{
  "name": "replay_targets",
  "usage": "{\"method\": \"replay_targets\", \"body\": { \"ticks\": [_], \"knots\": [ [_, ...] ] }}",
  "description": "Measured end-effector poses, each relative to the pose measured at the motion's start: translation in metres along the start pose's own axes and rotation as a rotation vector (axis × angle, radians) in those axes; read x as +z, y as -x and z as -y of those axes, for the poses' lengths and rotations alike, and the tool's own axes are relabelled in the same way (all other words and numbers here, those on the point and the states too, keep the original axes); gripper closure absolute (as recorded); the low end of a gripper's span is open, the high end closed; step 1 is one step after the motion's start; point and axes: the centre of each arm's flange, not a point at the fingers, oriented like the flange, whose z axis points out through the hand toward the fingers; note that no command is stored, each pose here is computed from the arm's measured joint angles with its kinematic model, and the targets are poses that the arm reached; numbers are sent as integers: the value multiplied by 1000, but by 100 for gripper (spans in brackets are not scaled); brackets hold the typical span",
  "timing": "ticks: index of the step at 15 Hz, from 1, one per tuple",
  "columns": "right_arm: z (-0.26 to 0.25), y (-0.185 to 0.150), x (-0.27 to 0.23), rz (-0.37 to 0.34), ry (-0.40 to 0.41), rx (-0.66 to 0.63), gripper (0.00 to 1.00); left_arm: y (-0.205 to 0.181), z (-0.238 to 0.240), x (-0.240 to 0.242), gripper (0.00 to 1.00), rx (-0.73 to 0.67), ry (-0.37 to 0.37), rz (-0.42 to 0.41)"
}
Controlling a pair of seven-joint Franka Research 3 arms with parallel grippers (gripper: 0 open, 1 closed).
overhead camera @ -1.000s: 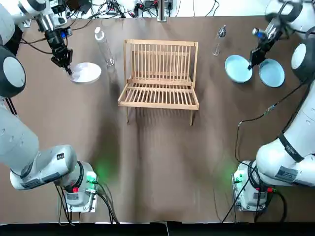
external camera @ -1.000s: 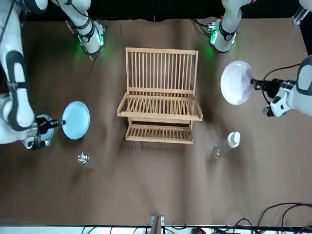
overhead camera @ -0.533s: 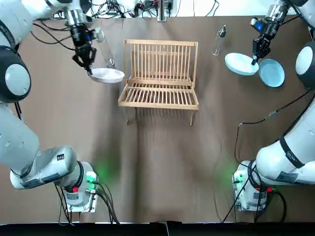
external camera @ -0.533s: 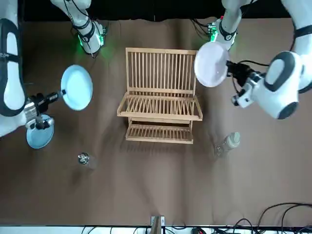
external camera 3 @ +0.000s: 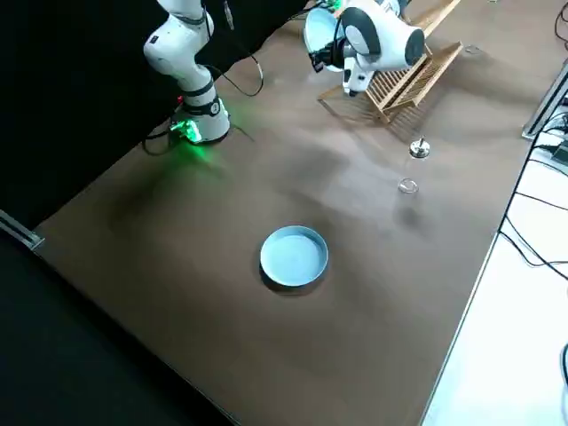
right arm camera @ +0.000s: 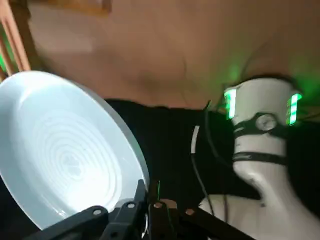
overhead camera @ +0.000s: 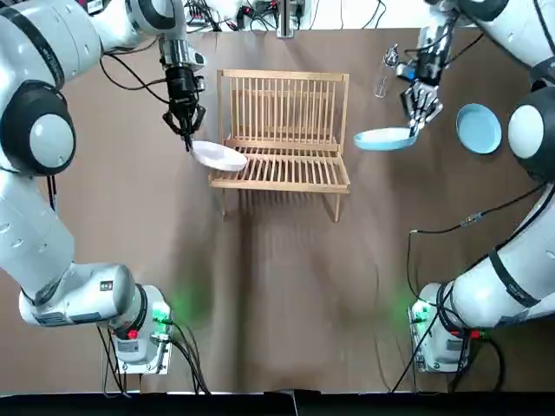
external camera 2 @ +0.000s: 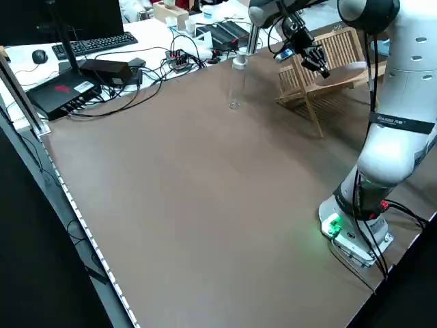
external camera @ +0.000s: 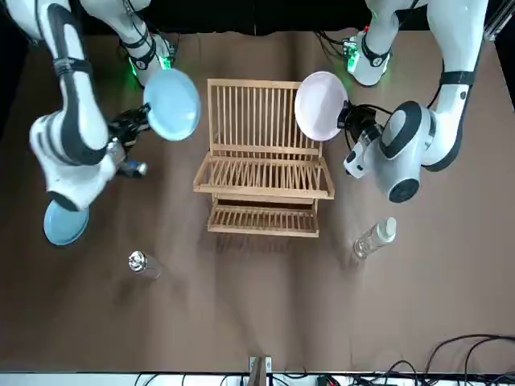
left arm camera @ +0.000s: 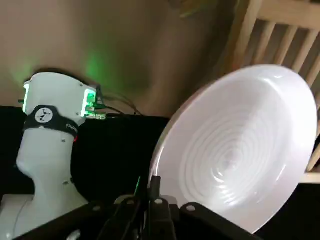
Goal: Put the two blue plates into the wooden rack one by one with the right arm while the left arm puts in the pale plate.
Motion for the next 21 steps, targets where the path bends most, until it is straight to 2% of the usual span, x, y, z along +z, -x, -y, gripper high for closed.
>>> {"method": "replay_targets", "body": {
  "ticks": [2, 6, 9, 12, 13, 18, 19, 21],
  "knots": [
    [20, 9, 22, 20, -20, -1, 97, -7, -8, 4, 96, -21, 8, -9],
    [59, 26, 43, -58, -93, 134, 97, -10, -32, 13, 96, -43, 18, -23],
    [91, 20, 63, -98, -127, 285, 97, -10, -44, 21, 96, -57, 10, -21],
    [116, 15, 78, -122, -149, 367, 97, -10, -46, 20, 95, -64, 26, -21],
    [128, 12, 82, -156, -171, 432, 97, -11, -50, 20, 79, -73, 38, -35],
    [146, 10, 91, -203, -183, 485, 96, -12, -48, 13, 33, -82, 56, -54],
    [146, 9, 90, -205, -186, 487, 95, -13, -45, 9, 26, -86, 65, -57],
    [145, 7, 90, -208, -189, 491, 94, -14, -33, -10, 23, -94, 100, -82]
  ]
}}
